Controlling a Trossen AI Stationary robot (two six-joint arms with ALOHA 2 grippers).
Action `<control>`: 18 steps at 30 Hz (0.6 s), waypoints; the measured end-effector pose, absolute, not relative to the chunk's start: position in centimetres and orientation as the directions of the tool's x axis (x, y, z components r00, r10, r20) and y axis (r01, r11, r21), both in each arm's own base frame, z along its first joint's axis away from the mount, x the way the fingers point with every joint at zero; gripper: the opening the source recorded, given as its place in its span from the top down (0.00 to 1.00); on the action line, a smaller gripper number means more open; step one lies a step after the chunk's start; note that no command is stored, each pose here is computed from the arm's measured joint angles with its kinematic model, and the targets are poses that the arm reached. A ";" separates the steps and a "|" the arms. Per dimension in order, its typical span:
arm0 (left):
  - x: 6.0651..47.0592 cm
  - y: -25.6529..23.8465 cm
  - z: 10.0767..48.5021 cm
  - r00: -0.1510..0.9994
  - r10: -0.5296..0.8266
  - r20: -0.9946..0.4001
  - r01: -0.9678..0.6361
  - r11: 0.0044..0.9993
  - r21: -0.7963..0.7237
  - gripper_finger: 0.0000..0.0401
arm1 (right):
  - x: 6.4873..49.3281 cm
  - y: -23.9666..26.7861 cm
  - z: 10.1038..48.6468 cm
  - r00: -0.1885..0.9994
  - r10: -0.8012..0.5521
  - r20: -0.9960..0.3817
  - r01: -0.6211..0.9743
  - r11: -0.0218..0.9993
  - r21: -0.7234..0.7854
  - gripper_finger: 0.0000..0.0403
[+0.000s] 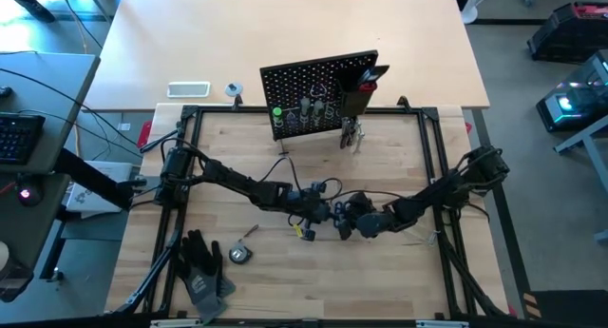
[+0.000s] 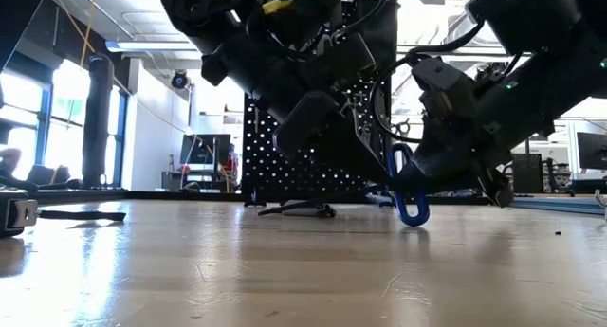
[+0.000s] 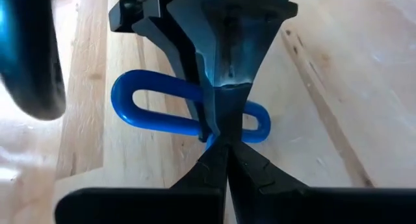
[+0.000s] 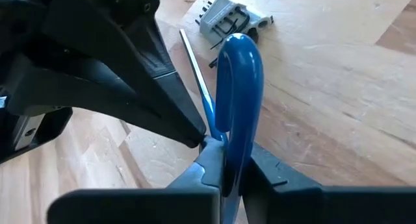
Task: Hang tools onto peg board
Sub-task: Put the blue t-handle hex key into the pegboard bin
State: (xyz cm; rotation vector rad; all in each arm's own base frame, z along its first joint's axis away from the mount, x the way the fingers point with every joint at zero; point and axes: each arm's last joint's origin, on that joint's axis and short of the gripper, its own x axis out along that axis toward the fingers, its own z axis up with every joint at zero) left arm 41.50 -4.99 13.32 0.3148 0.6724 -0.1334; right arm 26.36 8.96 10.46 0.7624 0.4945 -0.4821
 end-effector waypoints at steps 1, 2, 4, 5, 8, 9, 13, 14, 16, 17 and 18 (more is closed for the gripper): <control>41.5 -5.0 13.3 0.776 -0.010 -0.631 0.215 0.944 0.250 1.00 | 26.3 8.9 10.5 0.781 -0.233 -0.580 0.576 0.629 0.523 0.95; 41.5 -5.0 13.3 0.776 -0.002 -0.631 0.210 0.944 0.254 1.00 | 26.3 8.9 10.5 0.781 -0.235 -0.579 0.576 0.630 0.521 0.95; 41.5 -4.9 13.3 0.775 0.011 -0.632 0.204 0.942 0.267 1.00 | 26.4 8.9 10.5 0.782 -0.237 -0.577 0.574 0.635 0.517 0.97; 41.4 -4.9 13.5 0.773 0.017 -0.634 0.201 0.941 0.271 1.00 | 26.4 8.9 10.5 0.782 -0.239 -0.575 0.572 0.640 0.512 0.97; 41.1 -4.8 14.2 0.768 0.030 -0.640 0.194 0.941 0.278 1.00 | 26.4 9.0 10.5 0.784 -0.238 -0.573 0.566 0.654 0.502 0.97; 41.0 -4.8 14.6 0.766 0.031 -0.642 0.195 0.941 0.278 1.00 | 26.4 9.0 10.5 0.785 -0.237 -0.573 0.563 0.660 0.498 0.97; 40.0 -4.6 16.5 0.744 0.038 -0.667 0.201 0.939 0.278 1.00 | 26.5 9.0 10.6 0.792 -0.233 -0.564 0.541 0.696 0.472 0.97; 39.6 -4.6 17.1 0.737 0.042 -0.675 0.202 0.939 0.279 1.00 | 26.5 9.1 10.7 0.795 -0.232 -0.560 0.534 0.705 0.466 0.97; 38.8 -4.7 18.1 0.716 0.051 -0.696 0.201 0.940 0.275 1.00 | 26.5 9.1 10.9 0.801 -0.220 -0.557 0.517 0.722 0.459 0.97; 38.3 -4.8 18.7 0.703 0.055 -0.709 0.201 0.941 0.273 1.00 | 26.5 9.1 11.1 0.805 -0.213 -0.554 0.505 0.735 0.452 0.97; 37.8 -4.9 19.1 0.687 0.060 -0.724 0.204 0.941 0.271 1.00 | 26.5 9.1 11.4 0.812 -0.205 -0.547 0.491 0.747 0.449 0.97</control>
